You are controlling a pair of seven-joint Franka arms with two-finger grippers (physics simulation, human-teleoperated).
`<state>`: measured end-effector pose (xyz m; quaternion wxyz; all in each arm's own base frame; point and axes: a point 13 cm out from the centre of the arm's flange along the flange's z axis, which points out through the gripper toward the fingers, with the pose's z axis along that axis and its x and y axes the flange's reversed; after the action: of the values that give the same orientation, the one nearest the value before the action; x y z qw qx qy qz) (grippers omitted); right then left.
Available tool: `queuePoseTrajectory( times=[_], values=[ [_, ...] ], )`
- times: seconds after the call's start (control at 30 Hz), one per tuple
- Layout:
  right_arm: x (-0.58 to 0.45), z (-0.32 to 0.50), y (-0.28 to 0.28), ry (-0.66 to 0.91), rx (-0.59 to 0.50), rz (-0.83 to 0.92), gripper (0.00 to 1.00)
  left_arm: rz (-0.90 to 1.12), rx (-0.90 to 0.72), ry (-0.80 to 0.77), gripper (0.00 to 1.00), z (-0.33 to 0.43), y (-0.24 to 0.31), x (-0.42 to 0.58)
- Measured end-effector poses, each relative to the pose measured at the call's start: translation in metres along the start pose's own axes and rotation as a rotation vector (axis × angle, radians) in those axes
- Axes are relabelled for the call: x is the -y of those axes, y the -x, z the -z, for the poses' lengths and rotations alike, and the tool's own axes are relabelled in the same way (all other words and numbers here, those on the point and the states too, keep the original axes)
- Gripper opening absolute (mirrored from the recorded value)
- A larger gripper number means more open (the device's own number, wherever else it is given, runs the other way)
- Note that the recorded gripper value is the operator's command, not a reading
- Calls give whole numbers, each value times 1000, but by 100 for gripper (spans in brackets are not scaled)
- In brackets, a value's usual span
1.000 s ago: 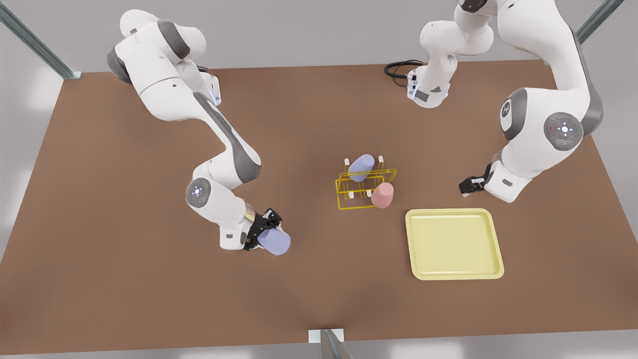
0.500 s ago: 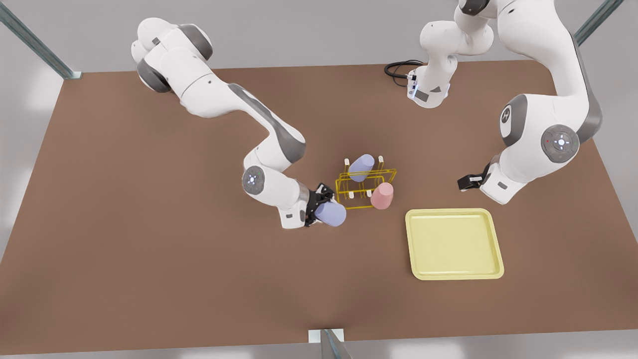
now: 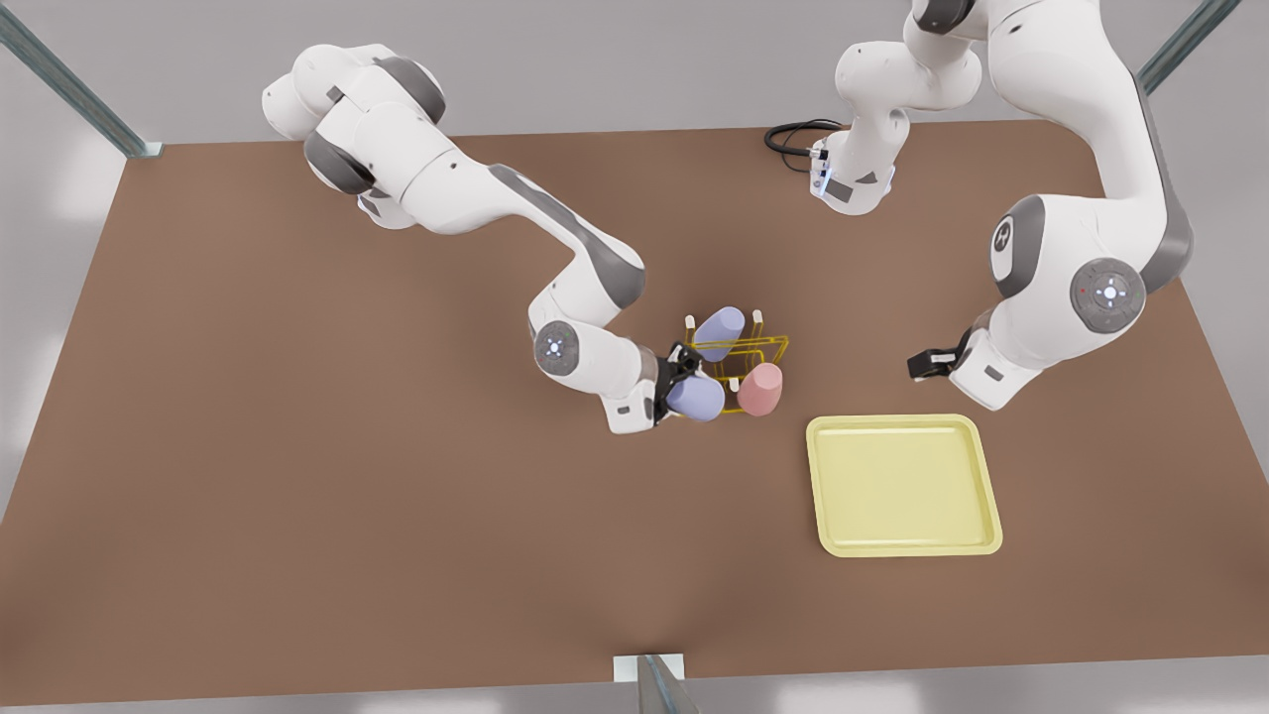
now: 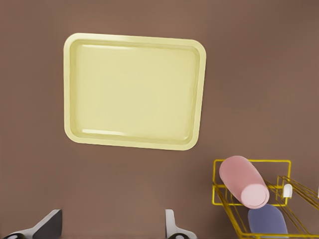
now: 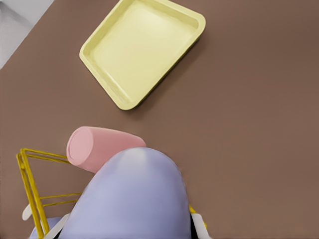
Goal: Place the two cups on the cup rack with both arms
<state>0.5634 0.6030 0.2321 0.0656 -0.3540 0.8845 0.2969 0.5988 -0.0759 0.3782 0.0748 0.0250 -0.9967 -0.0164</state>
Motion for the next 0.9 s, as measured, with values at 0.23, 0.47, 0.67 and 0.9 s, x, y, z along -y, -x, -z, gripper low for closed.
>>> queuePoseTrajectory(
  times=[0.23,0.47,0.67,0.9],
  values=[
    [-15,-12,-8,15,-23,-4,80,-6,-6,-2,100,-3,1,0],
    [-15,-14,-16,20,-46,-15,80,-11,-16,0,100,-9,2,1],
    [-16,-18,-24,22,-73,-20,100,-12,-21,3,100,-13,3,-1],
    [67,90,-3,-68,-32,-93,100,-13,-23,3,100,-16,5,-1]
  ],
)
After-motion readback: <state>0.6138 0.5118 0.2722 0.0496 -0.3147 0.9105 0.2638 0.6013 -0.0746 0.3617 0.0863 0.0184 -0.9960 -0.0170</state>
